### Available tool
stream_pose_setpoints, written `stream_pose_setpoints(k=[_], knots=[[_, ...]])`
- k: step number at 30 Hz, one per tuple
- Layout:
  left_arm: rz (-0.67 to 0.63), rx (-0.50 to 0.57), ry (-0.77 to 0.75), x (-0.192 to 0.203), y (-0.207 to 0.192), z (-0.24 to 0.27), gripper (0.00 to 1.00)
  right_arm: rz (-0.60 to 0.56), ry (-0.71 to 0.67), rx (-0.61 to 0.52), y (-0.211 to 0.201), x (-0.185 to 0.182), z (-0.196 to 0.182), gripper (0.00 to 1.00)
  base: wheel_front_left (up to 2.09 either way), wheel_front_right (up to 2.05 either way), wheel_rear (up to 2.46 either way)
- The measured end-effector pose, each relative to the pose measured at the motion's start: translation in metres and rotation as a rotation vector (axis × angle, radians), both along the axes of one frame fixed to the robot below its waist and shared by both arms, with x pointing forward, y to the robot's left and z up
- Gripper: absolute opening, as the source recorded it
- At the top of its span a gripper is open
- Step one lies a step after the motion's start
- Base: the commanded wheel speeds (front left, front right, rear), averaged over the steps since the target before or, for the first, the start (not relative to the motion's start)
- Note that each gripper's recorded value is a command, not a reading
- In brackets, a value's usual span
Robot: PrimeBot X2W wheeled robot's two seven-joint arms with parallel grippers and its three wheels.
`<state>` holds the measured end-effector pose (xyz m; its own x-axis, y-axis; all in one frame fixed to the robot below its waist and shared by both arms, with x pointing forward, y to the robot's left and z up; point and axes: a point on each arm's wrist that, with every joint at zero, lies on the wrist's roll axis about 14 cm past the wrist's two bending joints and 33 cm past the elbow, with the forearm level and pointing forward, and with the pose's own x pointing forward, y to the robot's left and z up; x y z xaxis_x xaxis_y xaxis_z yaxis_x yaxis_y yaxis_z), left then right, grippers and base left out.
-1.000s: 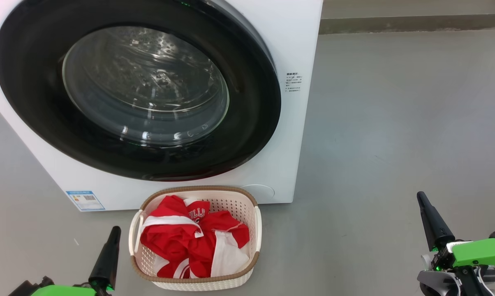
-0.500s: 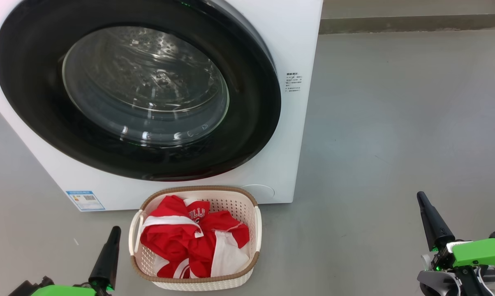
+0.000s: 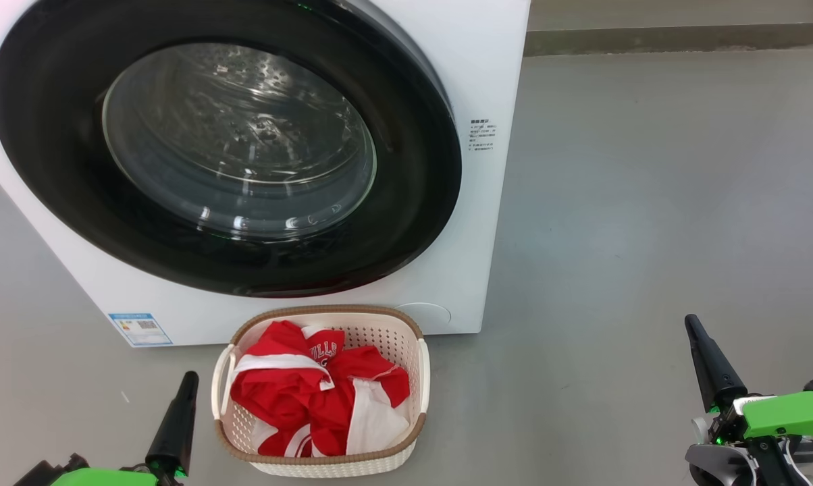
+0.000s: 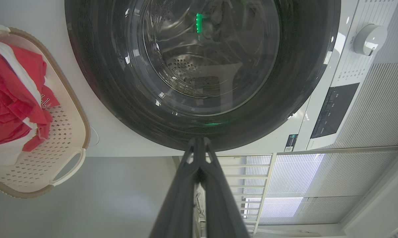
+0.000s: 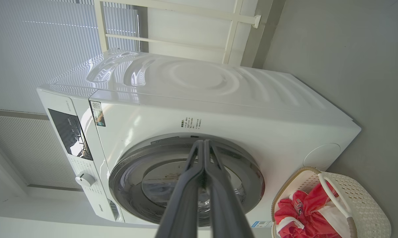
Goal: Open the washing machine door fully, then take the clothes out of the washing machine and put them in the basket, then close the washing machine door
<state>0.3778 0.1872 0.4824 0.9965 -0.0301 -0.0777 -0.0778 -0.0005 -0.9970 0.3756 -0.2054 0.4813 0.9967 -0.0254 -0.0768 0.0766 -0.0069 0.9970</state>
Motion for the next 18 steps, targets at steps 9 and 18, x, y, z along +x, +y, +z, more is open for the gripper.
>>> stream_pose_setpoints(k=[9, 18], knots=[[0.000, 0.000, 0.000, 0.0000, 0.0000, 0.0000, 0.00, 0.000, 0.000, 0.000, 0.0000, 0.0000, 0.0000, 0.00, 0.00, 0.00, 0.00], [0.000, 0.000, 0.000, 0.0000, 0.0000, 0.0000, 0.00, 0.000, 0.000, 0.000, 0.0000, 0.0000, 0.0000, 0.00, 0.00, 0.00, 0.00]])
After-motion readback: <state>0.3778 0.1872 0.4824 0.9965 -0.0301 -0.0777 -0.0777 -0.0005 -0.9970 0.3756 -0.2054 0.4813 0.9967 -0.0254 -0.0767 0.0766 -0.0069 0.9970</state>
